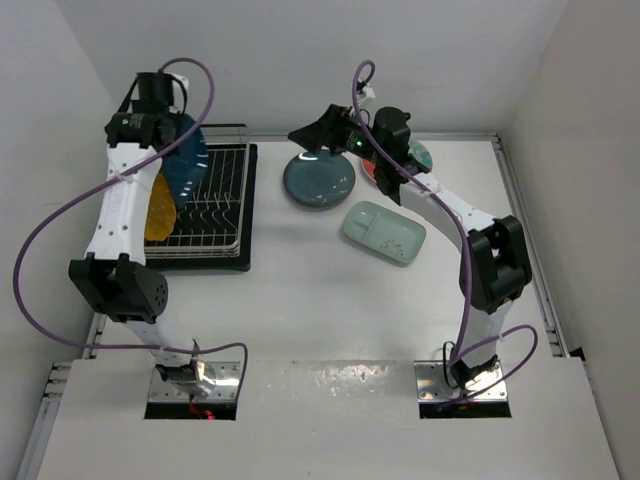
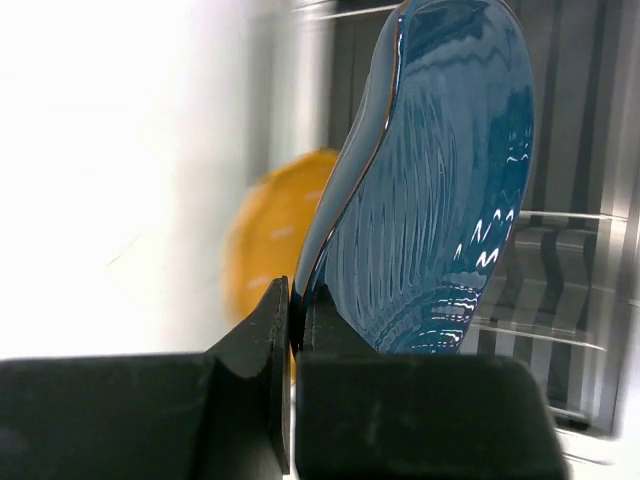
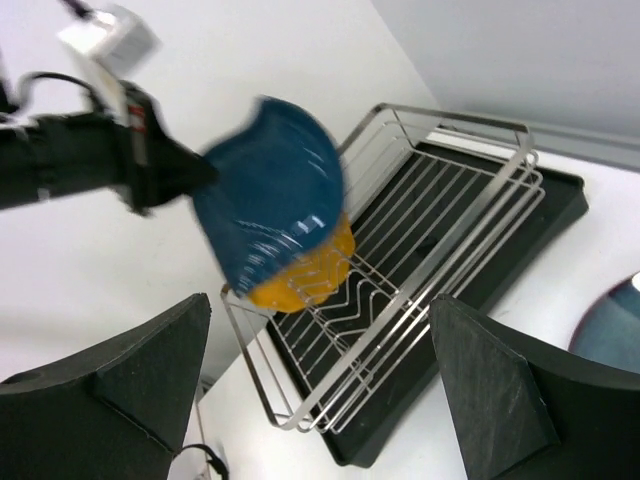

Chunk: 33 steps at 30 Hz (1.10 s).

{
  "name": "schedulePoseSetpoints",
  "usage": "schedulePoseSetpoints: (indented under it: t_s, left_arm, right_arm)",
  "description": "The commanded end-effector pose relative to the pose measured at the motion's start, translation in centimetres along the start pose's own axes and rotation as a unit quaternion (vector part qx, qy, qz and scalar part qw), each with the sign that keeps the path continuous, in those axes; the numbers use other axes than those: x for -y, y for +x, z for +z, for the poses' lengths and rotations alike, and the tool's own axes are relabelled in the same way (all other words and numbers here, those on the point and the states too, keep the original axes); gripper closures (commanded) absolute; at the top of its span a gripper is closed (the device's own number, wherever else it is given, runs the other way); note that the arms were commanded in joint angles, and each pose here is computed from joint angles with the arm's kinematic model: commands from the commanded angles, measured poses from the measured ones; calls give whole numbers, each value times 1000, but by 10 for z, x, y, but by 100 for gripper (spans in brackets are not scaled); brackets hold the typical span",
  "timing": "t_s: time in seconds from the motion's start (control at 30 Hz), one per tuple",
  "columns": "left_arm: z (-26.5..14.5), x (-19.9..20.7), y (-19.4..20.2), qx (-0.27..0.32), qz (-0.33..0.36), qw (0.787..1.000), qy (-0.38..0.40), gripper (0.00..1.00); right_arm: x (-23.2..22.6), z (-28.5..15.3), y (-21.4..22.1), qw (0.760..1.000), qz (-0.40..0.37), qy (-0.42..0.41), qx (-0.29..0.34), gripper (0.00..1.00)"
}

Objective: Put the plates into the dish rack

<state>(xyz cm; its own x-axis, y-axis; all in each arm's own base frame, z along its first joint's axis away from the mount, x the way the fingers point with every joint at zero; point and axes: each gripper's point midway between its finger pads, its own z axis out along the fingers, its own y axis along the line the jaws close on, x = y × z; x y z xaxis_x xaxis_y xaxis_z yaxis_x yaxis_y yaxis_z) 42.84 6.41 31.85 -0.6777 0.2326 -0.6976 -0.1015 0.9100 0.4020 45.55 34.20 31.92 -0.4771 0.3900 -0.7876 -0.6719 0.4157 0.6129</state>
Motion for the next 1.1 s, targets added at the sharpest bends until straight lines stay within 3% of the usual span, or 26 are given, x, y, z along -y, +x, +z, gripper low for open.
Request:
schedulePoseSetpoints:
  t_s: [0.0, 0.43, 0.93, 1.07]
  left_arm:
    - [-58, -82, -27, 72, -49, 987, -135, 100]
    - [-41, -96, 15, 1, -16, 980, -197, 100]
    - [4, -51, 47, -40, -6, 985, -167, 100]
    - [2, -52, 51, -43, -18, 976, -213, 100]
  right_arm:
    - [-6, 0, -6, 1000, -23, 9, 12, 11]
    - [14, -66, 21, 988, -102, 116, 15, 11]
    - [36, -88, 19, 988, -64, 140, 22, 12]
    - [41, -89, 17, 987, -60, 147, 24, 12]
